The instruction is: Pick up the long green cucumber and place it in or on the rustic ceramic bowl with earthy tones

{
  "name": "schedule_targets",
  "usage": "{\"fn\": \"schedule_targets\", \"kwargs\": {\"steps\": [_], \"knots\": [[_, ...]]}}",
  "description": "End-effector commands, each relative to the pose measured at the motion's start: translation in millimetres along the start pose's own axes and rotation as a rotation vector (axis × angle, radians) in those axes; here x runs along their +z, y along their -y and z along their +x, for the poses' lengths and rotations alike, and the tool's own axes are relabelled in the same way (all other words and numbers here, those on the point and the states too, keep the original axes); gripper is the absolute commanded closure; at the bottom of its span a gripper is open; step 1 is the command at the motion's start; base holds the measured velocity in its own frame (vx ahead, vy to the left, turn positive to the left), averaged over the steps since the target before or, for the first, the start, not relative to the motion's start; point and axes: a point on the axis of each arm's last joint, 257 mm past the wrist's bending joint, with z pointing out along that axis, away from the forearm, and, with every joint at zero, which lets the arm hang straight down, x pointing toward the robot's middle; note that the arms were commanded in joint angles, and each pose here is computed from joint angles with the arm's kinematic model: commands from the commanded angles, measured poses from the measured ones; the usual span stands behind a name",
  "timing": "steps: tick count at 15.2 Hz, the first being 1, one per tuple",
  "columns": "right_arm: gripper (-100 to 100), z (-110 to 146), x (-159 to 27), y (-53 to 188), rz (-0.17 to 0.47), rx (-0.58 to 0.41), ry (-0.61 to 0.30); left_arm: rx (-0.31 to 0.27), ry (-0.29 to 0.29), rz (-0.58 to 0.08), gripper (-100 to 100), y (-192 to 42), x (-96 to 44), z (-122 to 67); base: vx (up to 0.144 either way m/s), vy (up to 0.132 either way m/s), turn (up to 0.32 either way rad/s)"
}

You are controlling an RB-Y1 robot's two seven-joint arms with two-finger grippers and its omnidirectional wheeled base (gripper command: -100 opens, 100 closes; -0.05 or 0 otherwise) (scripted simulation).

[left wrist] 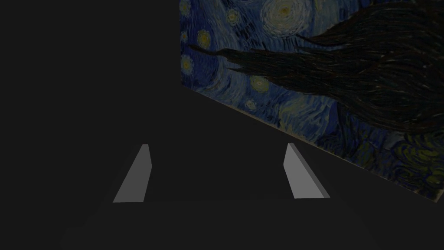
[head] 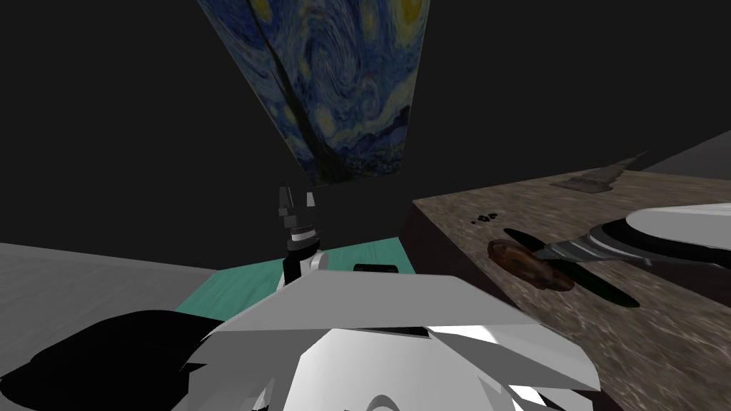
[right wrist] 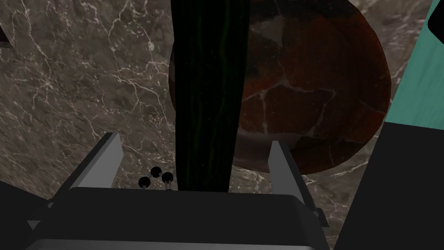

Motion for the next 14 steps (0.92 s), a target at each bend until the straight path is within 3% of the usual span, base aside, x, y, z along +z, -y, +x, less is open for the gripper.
{"fn": "schedule_targets", "kwargs": {"steps": [1, 10, 14], "knots": [[-100, 0, 0.0, 0, 0.0, 0.0, 0.0, 0.0, 0.0, 0.0, 0, 0, 0.0, 0.0, 0.0, 0.0, 0.0], [-100, 32, -26.2, 21, -0.029, 0.035, -0.027, 0.0, 0.0, 0.0, 0, 0, 0.0, 0.0, 0.018, -0.021, 0.068], [-100, 30, -24.1, 20, -0.025, 0.031, -0.026, 0.0, 0.0, 0.0, 0, 0, 0.0, 0.0, 0.004, -0.005, 0.006]]}}
